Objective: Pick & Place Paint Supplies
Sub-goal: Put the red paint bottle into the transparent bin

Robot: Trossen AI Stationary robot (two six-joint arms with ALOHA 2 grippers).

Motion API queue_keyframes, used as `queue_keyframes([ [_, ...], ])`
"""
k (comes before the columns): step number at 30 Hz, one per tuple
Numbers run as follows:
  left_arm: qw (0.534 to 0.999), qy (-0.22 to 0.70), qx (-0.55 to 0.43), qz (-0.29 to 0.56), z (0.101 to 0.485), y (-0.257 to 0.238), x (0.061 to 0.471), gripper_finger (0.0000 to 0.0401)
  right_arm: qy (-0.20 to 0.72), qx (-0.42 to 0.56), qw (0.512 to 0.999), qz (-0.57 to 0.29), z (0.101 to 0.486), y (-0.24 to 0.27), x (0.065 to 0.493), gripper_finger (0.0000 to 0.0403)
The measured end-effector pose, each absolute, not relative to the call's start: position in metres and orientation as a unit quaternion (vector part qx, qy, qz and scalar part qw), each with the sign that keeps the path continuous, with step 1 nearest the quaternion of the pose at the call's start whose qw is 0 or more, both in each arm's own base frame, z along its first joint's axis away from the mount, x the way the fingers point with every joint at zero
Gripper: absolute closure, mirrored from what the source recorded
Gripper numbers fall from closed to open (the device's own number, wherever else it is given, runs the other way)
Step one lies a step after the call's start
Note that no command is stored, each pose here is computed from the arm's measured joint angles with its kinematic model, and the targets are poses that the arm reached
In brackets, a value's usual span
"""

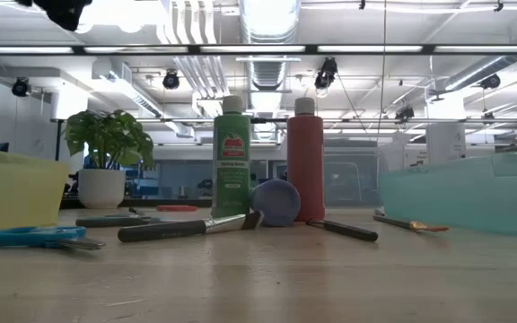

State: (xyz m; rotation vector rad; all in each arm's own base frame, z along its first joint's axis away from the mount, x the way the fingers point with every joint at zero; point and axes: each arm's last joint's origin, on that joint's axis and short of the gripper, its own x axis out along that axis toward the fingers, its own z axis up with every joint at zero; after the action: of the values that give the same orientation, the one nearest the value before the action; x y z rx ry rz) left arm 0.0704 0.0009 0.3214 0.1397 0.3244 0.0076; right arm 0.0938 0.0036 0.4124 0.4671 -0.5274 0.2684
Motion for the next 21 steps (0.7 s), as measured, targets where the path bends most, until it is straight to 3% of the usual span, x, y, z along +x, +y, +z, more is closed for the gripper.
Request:
queue_keyframes([
  [6, 0.979, 0.180, 0.097, 0.014, 0.318, 0.002, 0.069, 0.0328, -0.322, 0.227, 0.898, 0.196, 0.442, 0.006, 0.088, 0.0211],
  [15, 0.958, 0.188, 0.216, 0.022, 0.318, 0.004, 0.070, 0.0328, -0.371, 0.127, 0.905, 0.168, 0.487, 0.006, 0.091, 0.0211],
  [21, 0.981, 0.088, 0.157, 0.070, 0.339, 0.005, 0.088, 0.0328, -0.368, 0.113, 0.909, 0.162, 0.511, 0.006, 0.102, 0.0211],
])
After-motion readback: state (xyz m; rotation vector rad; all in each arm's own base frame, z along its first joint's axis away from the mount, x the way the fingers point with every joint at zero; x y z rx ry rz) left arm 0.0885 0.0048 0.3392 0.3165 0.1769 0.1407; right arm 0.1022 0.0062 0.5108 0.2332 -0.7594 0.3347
